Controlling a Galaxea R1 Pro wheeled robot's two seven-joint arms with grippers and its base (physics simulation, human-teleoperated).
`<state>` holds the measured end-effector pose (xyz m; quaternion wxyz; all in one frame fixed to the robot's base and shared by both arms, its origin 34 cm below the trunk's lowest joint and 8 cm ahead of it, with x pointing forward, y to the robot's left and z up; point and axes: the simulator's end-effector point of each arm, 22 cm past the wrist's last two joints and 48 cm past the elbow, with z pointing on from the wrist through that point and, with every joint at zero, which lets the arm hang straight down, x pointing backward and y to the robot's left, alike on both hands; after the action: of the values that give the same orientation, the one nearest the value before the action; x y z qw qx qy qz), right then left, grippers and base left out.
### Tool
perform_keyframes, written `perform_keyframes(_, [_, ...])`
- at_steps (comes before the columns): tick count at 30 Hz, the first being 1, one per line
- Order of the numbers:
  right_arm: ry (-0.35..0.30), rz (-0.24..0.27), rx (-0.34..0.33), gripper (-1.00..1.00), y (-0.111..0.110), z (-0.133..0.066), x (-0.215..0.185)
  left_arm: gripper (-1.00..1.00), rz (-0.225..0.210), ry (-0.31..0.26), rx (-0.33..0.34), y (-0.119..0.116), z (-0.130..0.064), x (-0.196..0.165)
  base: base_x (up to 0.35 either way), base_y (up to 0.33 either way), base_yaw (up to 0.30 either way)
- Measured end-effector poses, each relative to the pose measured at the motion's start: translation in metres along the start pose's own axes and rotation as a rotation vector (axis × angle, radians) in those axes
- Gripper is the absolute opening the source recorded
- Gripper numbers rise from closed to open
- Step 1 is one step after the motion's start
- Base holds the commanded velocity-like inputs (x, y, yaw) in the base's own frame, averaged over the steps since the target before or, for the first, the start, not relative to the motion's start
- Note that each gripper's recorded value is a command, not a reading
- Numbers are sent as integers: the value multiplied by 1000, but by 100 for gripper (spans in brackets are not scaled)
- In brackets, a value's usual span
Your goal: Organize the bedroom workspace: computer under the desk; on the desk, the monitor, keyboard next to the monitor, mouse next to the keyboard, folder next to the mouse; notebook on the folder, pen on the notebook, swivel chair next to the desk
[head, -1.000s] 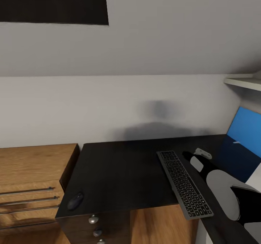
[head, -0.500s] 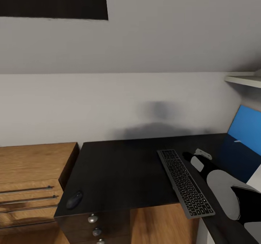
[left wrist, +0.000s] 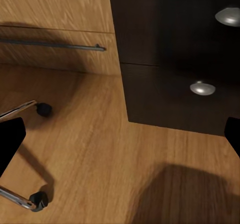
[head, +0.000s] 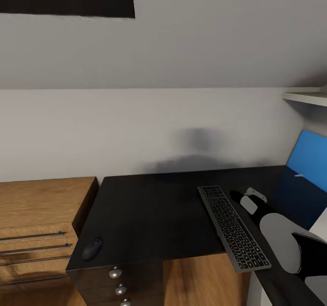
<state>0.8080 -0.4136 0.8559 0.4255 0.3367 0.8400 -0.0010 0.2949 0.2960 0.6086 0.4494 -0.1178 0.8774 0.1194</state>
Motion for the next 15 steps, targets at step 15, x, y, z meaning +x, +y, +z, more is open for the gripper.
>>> perform_keyframes(15, [-1, 2, -2, 100, -5, 14, 14, 100, 0, -1, 0, -3, 13, 17, 0, 0, 0])
